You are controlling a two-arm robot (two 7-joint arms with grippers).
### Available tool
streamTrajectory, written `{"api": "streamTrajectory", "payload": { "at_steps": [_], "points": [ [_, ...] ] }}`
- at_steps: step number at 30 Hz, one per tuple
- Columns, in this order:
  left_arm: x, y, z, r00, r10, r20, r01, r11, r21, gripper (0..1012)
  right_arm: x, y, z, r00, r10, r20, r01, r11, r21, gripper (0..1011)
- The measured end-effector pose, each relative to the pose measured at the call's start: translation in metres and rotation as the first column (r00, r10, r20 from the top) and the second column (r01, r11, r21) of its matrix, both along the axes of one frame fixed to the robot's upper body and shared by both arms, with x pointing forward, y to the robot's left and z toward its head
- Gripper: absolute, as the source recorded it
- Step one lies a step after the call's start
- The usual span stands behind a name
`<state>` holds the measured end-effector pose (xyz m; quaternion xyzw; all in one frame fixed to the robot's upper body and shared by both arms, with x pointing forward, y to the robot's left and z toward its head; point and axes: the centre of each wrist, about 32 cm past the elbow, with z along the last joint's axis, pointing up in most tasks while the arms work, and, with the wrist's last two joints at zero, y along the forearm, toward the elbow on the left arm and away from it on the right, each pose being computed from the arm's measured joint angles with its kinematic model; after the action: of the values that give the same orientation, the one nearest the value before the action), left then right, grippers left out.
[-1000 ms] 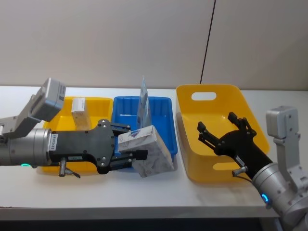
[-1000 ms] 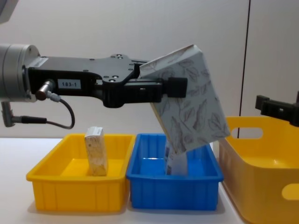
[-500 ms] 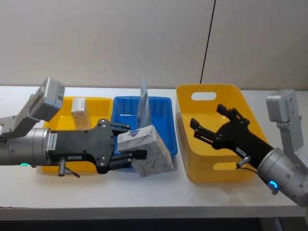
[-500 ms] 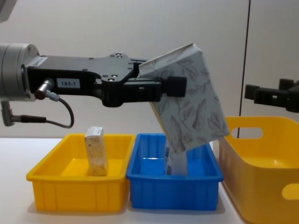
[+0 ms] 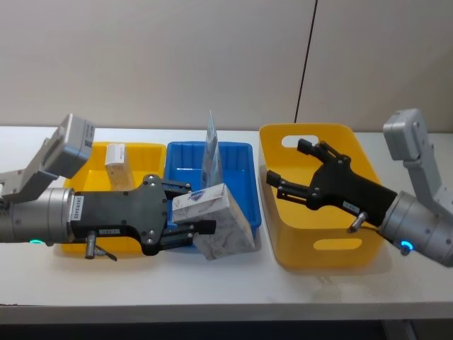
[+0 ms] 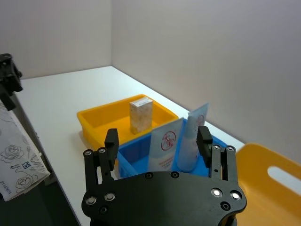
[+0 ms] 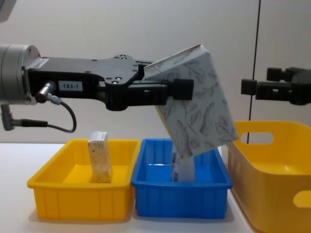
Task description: Bimanual collaborative sorting of washing and personal care products
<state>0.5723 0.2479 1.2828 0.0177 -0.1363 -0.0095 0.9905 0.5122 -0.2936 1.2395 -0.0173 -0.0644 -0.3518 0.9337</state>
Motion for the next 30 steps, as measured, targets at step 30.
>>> {"api": "streamTrajectory", "payload": {
  "at_steps": [30],
  "points": [
    [0.0,0.0,0.0001,1.0,0.0,0.0,0.0,1.0,0.0,378,0.028,-0.05,0.037,0.983,0.184,-0.005,-0.184,0.982,-0.032,1000]
  ]
}}
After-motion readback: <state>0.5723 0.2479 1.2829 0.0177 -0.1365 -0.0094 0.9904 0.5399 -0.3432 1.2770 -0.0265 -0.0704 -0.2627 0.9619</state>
